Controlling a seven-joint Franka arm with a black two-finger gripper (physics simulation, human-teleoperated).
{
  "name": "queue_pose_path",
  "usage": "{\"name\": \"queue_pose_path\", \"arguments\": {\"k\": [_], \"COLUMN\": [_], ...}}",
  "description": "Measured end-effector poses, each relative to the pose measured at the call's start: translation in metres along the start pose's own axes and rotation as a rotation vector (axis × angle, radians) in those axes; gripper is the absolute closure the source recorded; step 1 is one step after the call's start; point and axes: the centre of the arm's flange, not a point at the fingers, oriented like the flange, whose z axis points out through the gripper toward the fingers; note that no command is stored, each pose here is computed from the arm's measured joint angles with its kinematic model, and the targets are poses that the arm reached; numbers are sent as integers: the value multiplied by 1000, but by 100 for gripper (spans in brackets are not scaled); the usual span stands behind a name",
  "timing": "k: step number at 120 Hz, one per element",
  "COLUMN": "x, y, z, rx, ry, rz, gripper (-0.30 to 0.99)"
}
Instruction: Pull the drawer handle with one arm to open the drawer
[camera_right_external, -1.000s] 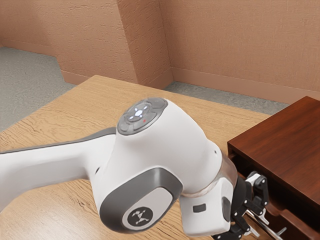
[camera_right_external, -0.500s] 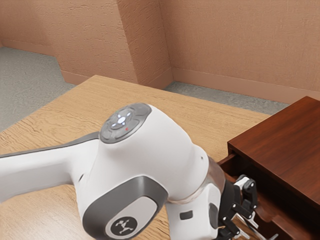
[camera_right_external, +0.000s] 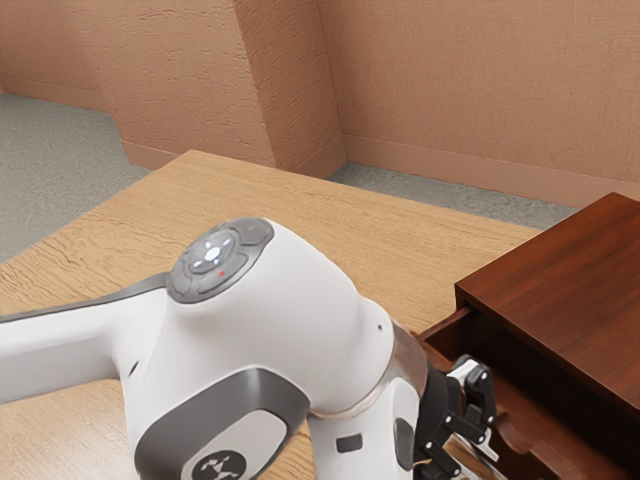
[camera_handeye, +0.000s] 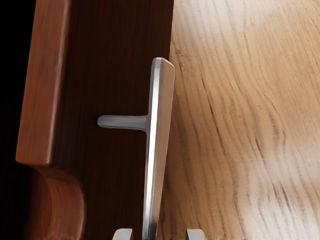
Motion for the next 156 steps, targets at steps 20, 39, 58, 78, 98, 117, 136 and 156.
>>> {"name": "queue_pose_path", "arguments": {"k": [20,39,58,78,98,117,136,156], "x": [4,9,10,13,15,13,11,15], "y": [5,10,14,20,25,31,37,43], "z": [-3,-10,-13,-15,-16,-19,-22,-26], "rx": [3,13,16,17,14,15,16,22], "ry": [-3,-6,-11,-15,-20,-29,-37,-43], "rz": [2,7,4,3,3,-5,-11,-7], "gripper": [63,64,64,63,63,63,63,63]}}
